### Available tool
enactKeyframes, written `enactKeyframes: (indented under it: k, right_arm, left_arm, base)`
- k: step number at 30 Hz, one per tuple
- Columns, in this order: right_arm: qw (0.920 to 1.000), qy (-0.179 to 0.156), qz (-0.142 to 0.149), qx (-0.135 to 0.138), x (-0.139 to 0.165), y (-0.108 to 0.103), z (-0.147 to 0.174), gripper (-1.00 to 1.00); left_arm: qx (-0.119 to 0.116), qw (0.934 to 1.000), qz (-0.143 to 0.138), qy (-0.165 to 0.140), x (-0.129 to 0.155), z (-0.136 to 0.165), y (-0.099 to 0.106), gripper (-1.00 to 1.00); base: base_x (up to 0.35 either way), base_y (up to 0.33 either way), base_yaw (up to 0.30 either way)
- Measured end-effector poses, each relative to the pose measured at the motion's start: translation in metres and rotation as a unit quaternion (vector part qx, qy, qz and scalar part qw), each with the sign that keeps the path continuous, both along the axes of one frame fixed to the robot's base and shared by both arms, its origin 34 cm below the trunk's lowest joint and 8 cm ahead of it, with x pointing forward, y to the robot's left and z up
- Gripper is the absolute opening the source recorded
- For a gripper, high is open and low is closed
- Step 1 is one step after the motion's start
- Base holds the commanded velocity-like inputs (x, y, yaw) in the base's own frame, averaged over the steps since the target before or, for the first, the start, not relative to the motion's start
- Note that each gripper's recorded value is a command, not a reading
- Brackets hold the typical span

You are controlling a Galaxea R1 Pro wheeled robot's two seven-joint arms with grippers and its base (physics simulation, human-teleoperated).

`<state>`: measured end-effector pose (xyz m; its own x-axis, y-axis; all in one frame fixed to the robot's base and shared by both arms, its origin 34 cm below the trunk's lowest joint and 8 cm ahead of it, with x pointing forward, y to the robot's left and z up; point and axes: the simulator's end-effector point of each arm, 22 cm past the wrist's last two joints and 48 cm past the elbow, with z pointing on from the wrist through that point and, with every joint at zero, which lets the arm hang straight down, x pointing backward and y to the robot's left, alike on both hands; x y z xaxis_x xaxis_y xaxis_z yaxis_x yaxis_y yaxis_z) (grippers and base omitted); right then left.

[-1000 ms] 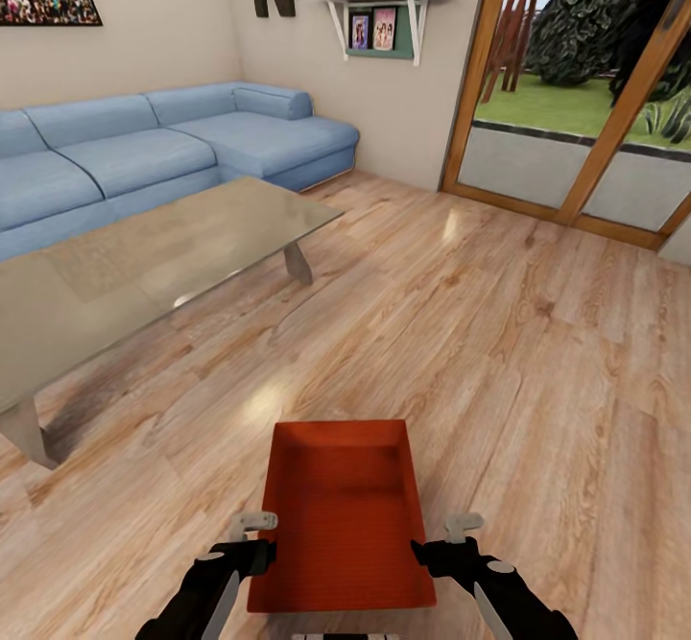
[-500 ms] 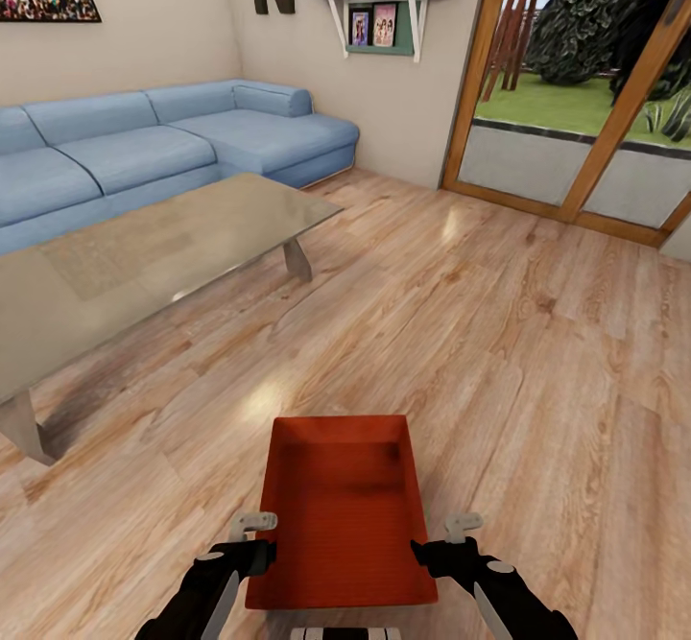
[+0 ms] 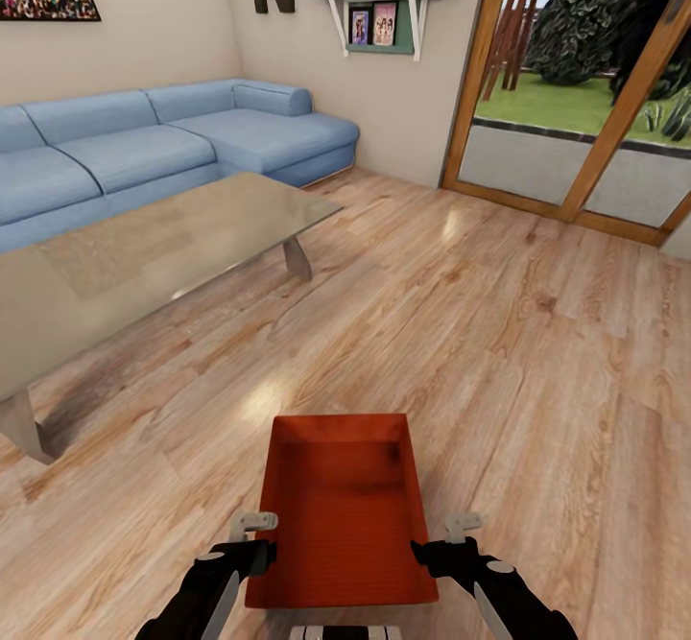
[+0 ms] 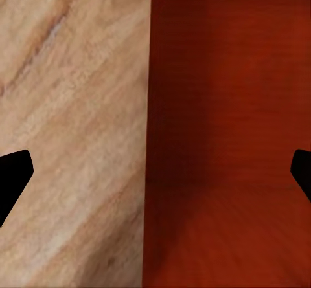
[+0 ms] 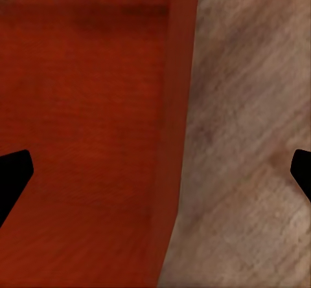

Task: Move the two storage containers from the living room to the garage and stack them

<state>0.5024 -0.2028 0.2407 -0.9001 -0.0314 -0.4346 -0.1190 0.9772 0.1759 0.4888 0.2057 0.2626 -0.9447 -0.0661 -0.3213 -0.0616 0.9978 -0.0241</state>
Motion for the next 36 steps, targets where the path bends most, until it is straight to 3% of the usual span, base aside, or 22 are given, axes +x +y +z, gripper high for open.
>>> enactKeyframes:
  k: [10, 36]
  right_arm:
    - [1.0, 0.0, 0.0, 0.0, -0.005, 0.0, -0.022, 1.0]
    - [1.0, 0.0, 0.001, 0.001, -0.006, 0.001, -0.026, 1.0]
  left_arm:
    - [0.0, 1.0, 0.0, 0.0, -0.005, -0.022, 0.0, 1.0]
    - [-0.001, 1.0, -0.001, 0.004, -0.009, -0.028, 0.0, 1.0]
  base:
    - [0.0, 0.0, 0.0]
    - [0.0, 0.0, 0.0]
